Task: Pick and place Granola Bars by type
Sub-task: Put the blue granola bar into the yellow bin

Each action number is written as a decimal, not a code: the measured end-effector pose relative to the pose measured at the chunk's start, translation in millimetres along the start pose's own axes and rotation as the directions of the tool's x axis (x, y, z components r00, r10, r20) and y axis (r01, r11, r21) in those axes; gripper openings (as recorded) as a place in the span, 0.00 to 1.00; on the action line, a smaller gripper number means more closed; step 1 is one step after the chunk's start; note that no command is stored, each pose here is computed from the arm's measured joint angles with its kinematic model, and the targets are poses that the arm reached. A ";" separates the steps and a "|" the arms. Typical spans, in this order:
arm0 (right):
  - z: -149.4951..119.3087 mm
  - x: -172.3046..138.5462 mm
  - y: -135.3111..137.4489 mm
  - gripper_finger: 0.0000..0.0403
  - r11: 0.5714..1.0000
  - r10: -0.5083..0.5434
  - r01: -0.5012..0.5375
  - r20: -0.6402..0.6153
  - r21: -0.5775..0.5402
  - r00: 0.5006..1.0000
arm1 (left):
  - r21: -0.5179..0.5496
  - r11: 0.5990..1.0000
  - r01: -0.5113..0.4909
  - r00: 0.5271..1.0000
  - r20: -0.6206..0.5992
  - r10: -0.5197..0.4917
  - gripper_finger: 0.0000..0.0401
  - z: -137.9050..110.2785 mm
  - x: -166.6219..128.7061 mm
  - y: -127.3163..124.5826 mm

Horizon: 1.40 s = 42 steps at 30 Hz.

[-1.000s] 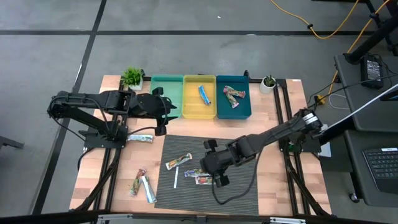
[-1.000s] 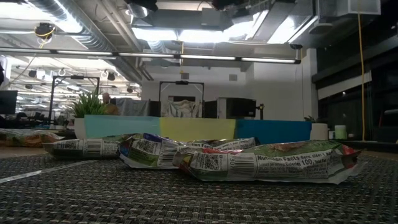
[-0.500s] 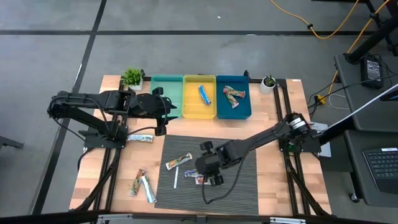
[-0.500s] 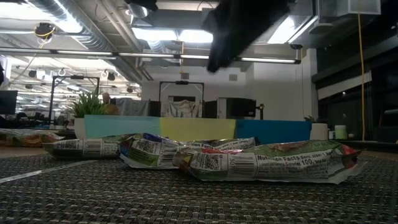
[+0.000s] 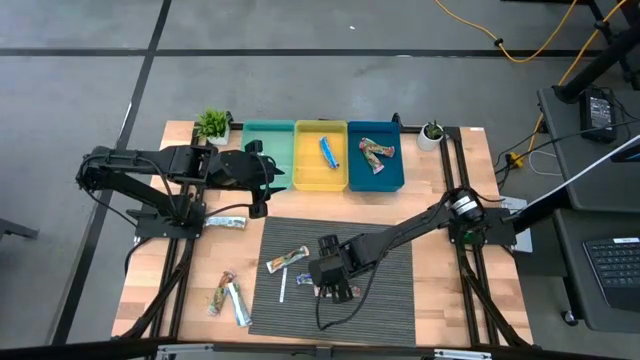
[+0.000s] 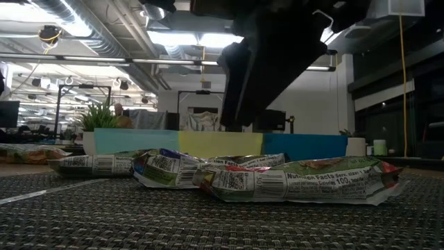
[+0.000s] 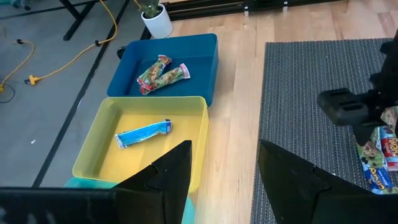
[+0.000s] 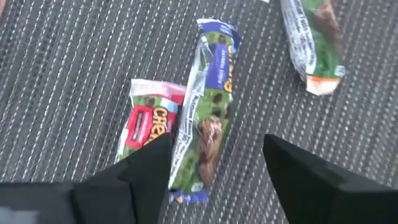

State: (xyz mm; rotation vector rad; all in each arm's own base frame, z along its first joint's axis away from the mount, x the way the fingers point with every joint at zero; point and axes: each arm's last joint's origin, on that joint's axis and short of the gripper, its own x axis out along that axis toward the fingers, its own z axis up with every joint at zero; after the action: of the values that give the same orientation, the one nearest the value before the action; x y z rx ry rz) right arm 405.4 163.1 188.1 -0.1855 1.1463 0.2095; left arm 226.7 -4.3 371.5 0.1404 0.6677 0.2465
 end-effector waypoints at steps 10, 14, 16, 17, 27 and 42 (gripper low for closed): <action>-0.2 19.8 1.7 0.65 1.000 0.000 0.000 -0.001 -0.004 1.000 | 0.000 1.000 0.000 1.000 0.000 0.000 0.44 0.0 0.0 0.0; -1.3 24.8 1.4 0.65 1.000 -0.002 0.001 -0.010 -0.004 1.000 | 0.000 1.000 0.000 1.000 0.000 0.000 0.44 0.0 0.0 0.0; -0.8 25.2 1.3 0.65 1.000 -0.001 0.001 -0.006 -0.003 1.000 | 0.000 1.000 0.000 1.000 0.000 0.000 0.44 0.0 0.0 0.0; -1.0 25.2 1.2 0.65 1.000 -0.001 0.001 -0.007 -0.003 1.000 | 0.000 1.000 0.000 1.000 0.000 0.000 0.44 0.0 0.0 0.0; 0.4 28.5 1.7 0.65 1.000 0.000 0.000 0.008 0.002 1.000 | 0.000 1.000 0.000 1.000 0.000 0.000 0.44 0.0 0.0 0.0; 0.3 35.4 -0.4 0.65 1.000 0.008 -0.008 0.026 0.006 1.000 | 0.000 1.000 0.000 1.000 0.000 0.000 0.44 0.0 0.0 0.0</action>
State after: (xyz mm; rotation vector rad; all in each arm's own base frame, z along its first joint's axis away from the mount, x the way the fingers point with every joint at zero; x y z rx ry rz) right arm 419.8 165.2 155.8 -0.1722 1.1222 0.2147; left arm 226.7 -4.3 371.5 0.1403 0.6676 0.2465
